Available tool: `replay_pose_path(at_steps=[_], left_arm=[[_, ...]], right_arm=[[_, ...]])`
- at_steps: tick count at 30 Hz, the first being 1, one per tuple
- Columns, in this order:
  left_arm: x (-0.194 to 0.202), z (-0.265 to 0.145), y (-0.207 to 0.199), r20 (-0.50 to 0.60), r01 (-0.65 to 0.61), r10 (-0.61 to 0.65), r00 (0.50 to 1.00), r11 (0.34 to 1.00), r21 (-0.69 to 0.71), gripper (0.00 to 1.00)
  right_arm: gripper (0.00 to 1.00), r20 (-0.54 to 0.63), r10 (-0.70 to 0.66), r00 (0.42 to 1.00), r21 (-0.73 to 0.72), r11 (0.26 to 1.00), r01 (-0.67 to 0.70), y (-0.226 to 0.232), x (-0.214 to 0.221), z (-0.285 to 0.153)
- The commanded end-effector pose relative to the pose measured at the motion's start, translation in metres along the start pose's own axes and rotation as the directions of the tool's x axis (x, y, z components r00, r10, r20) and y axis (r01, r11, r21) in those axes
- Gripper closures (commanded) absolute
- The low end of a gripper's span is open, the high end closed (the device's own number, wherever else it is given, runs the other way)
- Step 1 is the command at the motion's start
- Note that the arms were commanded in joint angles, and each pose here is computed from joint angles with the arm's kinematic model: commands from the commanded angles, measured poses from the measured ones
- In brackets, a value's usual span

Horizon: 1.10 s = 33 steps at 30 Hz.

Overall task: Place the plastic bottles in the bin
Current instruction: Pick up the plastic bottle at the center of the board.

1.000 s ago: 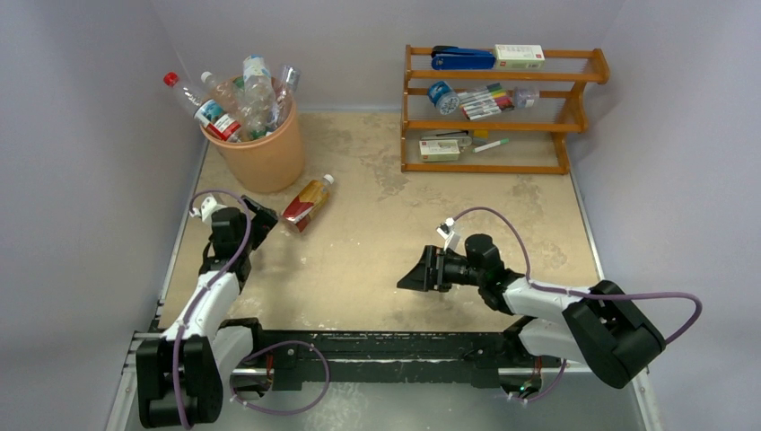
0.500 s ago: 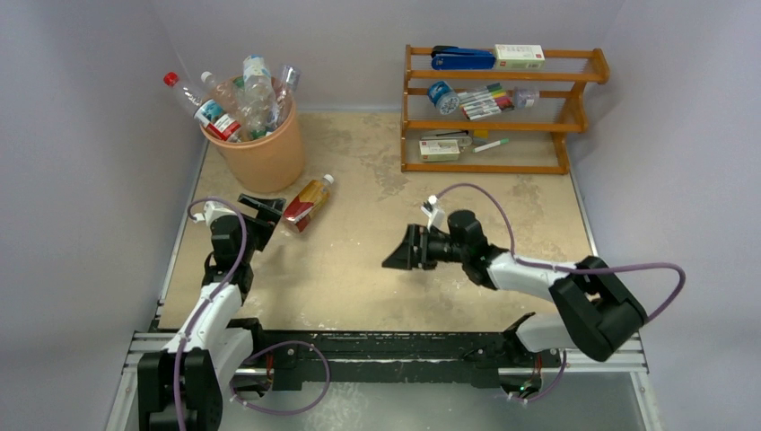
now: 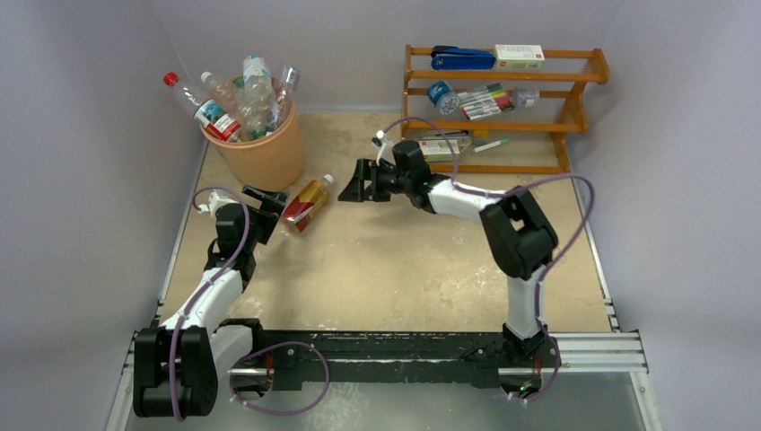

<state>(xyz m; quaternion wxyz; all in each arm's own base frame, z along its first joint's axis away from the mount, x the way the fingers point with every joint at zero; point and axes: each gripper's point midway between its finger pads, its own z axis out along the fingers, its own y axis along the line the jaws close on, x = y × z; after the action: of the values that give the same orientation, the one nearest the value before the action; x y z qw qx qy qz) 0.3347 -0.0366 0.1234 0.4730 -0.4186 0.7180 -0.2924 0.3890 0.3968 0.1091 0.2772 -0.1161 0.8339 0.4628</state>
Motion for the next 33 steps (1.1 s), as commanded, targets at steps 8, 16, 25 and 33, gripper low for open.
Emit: replay_pose_path(at_steps=[8,16,25,33], left_arm=[[0.006,-0.005,-0.001,-0.004,0.000,0.000,1.000,0.999,0.034,0.06],[0.016,-0.002,0.014,-0.027,-0.005,0.005,1.000,1.000,0.019,0.06],[0.014,0.008,0.017,-0.015,-0.008,0.008,1.000,1.000,0.006,0.06],[0.011,0.013,0.022,0.000,-0.029,0.029,1.000,0.999,-0.021,0.06]], right_arm=[[0.12,0.188,0.105,0.977,0.003,0.994,-0.108,-0.031,-0.079,0.067],[0.12,0.198,0.164,0.966,-0.025,0.987,-0.162,-0.046,-0.088,0.097],[0.18,0.156,0.199,0.968,-0.059,0.980,-0.192,-0.053,-0.040,0.098],[0.24,0.094,0.213,0.973,-0.115,0.973,-0.202,-0.039,-0.012,0.113]])
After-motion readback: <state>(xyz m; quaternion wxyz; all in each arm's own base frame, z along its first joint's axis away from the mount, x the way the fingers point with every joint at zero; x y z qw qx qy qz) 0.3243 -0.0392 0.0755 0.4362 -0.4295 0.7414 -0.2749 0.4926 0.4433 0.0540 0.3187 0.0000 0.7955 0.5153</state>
